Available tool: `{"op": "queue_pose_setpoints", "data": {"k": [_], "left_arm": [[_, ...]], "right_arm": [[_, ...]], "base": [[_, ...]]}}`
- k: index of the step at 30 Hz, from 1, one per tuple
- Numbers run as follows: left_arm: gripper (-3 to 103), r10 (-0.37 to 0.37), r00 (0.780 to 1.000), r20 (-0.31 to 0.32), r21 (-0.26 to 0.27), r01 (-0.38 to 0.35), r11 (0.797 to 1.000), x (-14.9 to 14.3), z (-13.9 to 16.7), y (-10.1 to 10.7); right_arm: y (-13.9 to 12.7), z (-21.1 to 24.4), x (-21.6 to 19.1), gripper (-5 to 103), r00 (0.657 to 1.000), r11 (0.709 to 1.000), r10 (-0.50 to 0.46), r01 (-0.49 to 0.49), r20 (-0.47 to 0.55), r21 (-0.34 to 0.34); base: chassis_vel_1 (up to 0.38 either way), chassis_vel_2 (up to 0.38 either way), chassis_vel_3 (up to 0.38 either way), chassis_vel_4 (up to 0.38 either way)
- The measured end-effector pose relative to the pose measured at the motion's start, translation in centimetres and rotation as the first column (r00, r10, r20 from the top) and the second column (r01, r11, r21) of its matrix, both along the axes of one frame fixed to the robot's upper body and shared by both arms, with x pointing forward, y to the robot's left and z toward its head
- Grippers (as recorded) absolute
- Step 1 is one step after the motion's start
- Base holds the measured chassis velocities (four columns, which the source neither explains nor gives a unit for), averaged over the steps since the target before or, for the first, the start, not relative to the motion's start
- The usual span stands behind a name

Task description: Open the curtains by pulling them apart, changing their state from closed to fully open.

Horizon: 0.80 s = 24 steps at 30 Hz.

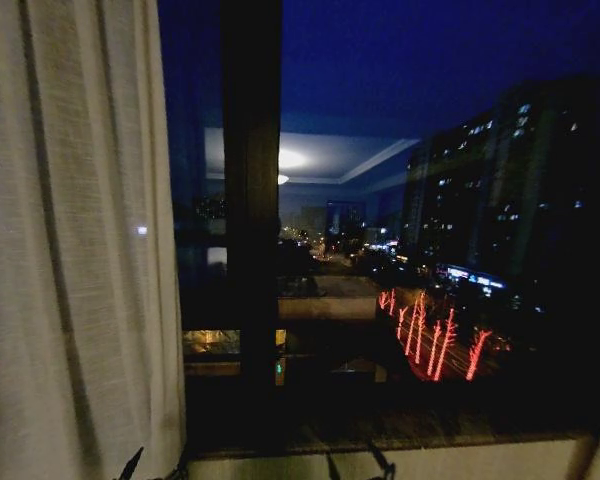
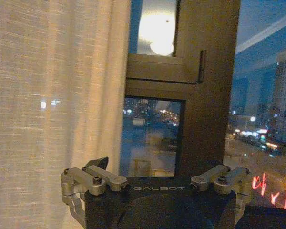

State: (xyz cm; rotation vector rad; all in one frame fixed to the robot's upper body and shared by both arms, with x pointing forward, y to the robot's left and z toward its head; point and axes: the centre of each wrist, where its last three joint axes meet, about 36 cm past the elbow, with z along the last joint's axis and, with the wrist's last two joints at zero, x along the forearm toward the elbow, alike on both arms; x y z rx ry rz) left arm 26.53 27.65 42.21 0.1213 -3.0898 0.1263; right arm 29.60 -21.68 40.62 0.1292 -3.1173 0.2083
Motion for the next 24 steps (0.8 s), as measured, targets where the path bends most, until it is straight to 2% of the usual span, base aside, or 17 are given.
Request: {"op": "queue_pose_setpoints", "data": {"k": [3, 15, 24], "left_arm": [[100, -0.002, 1.0, -0.002, -0.004, 0.002, 1.0, 0.0, 0.1, 0.0], [100, -0.001, 1.0, -0.012, -0.016, 0.001, 1.0, -0.1, 0.4, -0.1], [100, 0.001, 1.0, -0.014, -0.015, -0.002, 1.0, -0.1, 0.3, -0.3]], "right_arm": [[-0.3, 0.1, 0.2, 100, 1.0, 1.0, -0.013, 0.013, 0.003, -0.005], [1.1, -0.5, -0.2, 100, 0.999, 0.999, 0.032, -0.032, 0.018, -0.014], [1.5, -0.8, -0.7, 100, 0.997, 0.998, 0.058, -0.056, 0.047, -0.039]], "base": [[-0.04, -0.053, 0.03, 0.047], [0.0, 0.0, 0.0, 0.0], [0.152, 0.156, -0.141, -0.152]]}}
